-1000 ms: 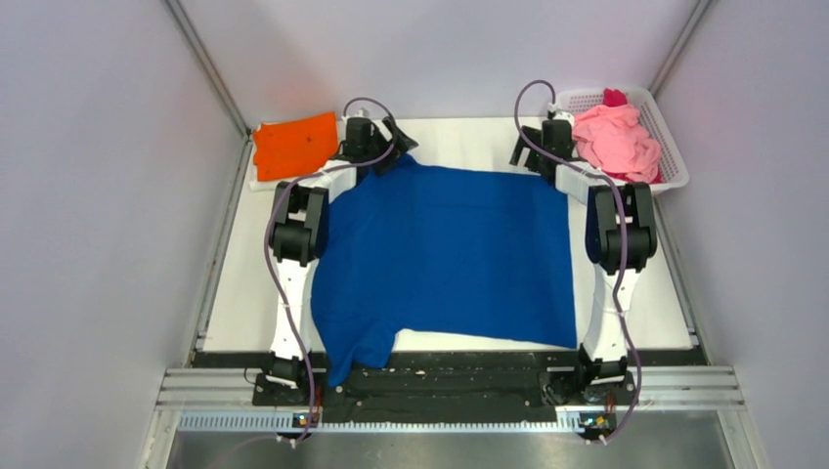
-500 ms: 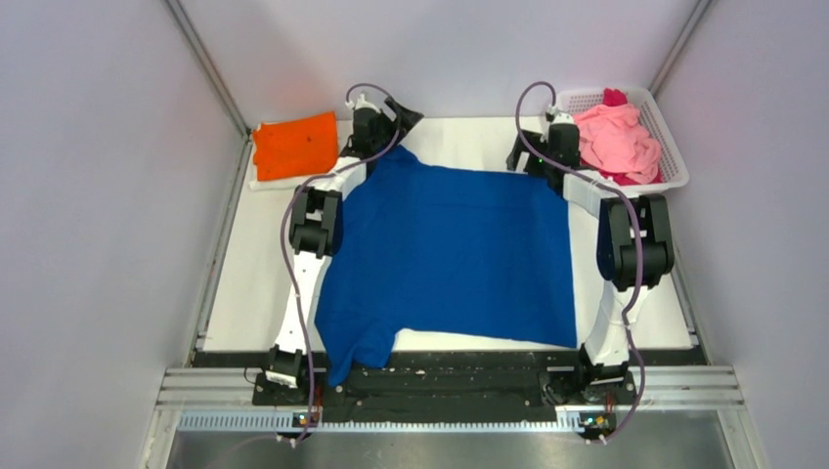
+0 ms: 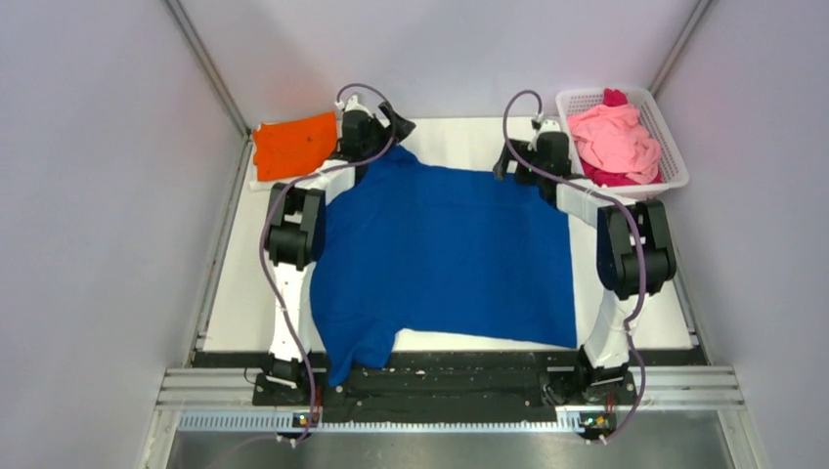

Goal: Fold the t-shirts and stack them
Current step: Flatten out the tshirt

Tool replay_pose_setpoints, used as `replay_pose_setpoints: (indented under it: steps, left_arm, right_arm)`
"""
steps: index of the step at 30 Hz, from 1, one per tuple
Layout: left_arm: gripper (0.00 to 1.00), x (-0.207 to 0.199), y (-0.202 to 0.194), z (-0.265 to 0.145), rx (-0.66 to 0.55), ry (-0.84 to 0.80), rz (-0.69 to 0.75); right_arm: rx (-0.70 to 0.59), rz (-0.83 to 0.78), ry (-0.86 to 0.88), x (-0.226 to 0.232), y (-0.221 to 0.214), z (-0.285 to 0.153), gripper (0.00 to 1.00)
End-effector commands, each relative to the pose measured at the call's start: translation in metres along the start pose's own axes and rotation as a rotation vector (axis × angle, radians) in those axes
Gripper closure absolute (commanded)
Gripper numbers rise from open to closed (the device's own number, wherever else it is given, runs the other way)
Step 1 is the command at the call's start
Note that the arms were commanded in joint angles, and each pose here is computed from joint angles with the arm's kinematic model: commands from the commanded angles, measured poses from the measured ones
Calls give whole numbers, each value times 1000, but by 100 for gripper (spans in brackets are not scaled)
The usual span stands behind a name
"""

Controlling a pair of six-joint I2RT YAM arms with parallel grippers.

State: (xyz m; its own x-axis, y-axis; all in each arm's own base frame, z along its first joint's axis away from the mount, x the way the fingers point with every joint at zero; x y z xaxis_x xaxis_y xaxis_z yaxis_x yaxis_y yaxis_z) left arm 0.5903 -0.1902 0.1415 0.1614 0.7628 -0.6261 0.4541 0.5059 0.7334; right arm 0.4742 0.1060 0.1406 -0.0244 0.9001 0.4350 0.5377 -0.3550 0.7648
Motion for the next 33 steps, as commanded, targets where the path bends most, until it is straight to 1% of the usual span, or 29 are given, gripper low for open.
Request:
replay_pose_setpoints:
  steps: [1,8,14,19,29,33]
  left_arm:
    - [1,-25,36,-41,-132,9,71]
    - [1,0,9,-38,-52,112,11]
    - [1,18,-2,-33,-19,257,-13]
    - [1,27,-11,-26,26,311,-26]
    - [1,32,-16,3,34,286,-63]
    - [1,28,-11,12,6,254,-67]
  right_arm:
    - [-52,32,28,13,-2,-20,1]
    - [-11,40,29,16,-25,-32,1]
    - [1,37,12,13,-30,-34,1]
    - [3,34,1,12,-30,-34,1]
    - [28,30,-37,5,-36,-30,1]
    - [35,25,-37,4,-39,-30,1]
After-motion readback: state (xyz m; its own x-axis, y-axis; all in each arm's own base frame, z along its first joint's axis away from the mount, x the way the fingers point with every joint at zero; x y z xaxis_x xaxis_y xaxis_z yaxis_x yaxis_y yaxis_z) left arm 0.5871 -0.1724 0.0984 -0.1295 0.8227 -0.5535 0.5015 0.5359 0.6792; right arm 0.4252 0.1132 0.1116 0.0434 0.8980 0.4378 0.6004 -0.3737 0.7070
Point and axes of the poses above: each gripper's point midway between its finger pads, its own z axis out along the fingers, its own x axis along the line the jaws close on, y = z × x, the point moved 6 cm from there along -z, back along the fingers, and after that the axes turned 10 degrees about z, right-handed, at the moved point
